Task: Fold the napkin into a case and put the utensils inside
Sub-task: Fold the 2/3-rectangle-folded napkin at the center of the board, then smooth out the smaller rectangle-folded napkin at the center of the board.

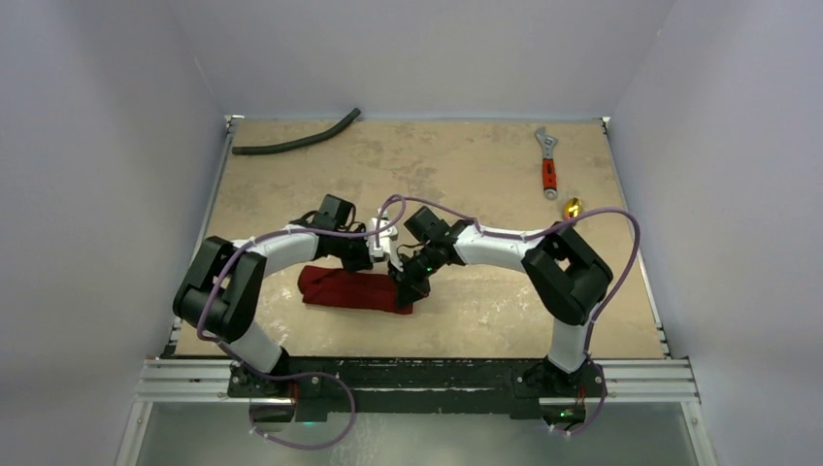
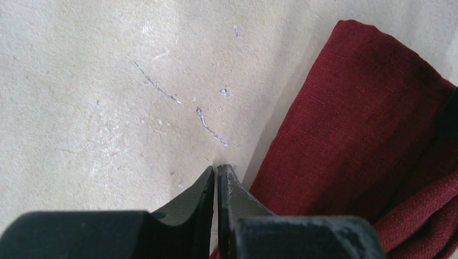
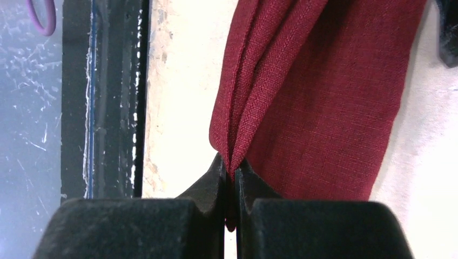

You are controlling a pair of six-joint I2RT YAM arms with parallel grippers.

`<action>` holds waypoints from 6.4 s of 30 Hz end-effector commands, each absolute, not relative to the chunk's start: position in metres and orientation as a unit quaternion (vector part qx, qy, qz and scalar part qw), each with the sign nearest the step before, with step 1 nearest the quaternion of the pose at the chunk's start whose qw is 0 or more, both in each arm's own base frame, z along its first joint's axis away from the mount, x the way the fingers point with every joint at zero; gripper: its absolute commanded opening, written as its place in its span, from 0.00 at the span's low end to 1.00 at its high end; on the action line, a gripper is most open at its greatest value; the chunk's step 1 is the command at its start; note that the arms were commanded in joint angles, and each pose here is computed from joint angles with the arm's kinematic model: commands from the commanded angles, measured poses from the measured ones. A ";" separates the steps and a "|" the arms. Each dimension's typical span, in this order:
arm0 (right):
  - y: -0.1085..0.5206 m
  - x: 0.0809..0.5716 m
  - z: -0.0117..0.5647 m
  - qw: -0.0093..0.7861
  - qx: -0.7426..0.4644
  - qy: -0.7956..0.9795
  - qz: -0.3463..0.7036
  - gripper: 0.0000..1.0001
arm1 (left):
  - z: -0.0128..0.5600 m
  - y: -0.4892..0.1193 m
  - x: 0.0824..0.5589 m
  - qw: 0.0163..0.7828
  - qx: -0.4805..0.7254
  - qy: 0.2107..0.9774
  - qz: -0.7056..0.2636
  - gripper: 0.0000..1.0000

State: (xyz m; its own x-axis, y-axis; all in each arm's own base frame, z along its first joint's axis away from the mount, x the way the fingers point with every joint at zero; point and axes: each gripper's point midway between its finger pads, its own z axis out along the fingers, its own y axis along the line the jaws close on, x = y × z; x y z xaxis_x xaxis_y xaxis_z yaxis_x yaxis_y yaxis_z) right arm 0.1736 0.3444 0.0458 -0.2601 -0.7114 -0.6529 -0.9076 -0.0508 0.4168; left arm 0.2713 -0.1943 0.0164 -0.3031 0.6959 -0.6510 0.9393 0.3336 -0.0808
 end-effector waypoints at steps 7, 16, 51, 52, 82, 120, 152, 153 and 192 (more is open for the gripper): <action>0.315 0.201 0.017 0.122 -0.395 0.810 0.415 0.03 | 0.020 -0.203 0.232 0.261 0.619 0.692 -0.265 0.04; 0.324 0.198 0.029 0.122 -0.410 0.783 0.451 0.03 | 0.021 -0.206 0.237 0.273 0.645 0.666 -0.256 0.05; 0.341 0.186 0.051 0.098 -0.392 0.739 0.539 0.04 | 0.042 -0.194 0.250 0.312 0.659 0.639 -0.246 0.12; 0.340 0.185 0.051 0.098 -0.392 0.740 0.538 0.04 | 0.042 -0.197 0.253 0.319 0.663 0.633 -0.241 0.12; 0.321 0.160 0.030 -0.042 -0.416 0.743 0.523 0.07 | 0.039 -0.203 0.232 0.337 0.785 0.487 -0.181 0.00; 0.325 0.175 0.097 0.057 -0.417 0.713 0.560 0.99 | 0.022 -0.185 0.168 0.256 0.877 0.363 -0.182 0.03; 0.312 0.252 0.034 0.271 -0.308 0.844 0.345 0.39 | 0.061 -0.235 0.196 0.344 0.819 0.411 -0.207 0.17; 0.311 0.253 0.036 0.278 -0.304 0.844 0.344 0.40 | 0.063 -0.241 0.197 0.350 0.815 0.413 -0.208 0.17; 0.299 0.188 0.079 0.273 -0.350 0.770 0.457 0.42 | 0.029 -0.247 0.206 0.358 0.778 0.486 -0.174 0.00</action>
State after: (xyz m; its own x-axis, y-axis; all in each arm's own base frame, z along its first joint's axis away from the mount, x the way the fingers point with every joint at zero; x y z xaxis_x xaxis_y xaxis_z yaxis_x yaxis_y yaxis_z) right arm 0.2032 0.2975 0.0684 -0.6372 -0.2821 -0.7172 -0.7523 0.4299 0.4993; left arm 0.1901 -0.2406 0.0255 0.4672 0.6257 -0.6247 0.8842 -0.3306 0.3301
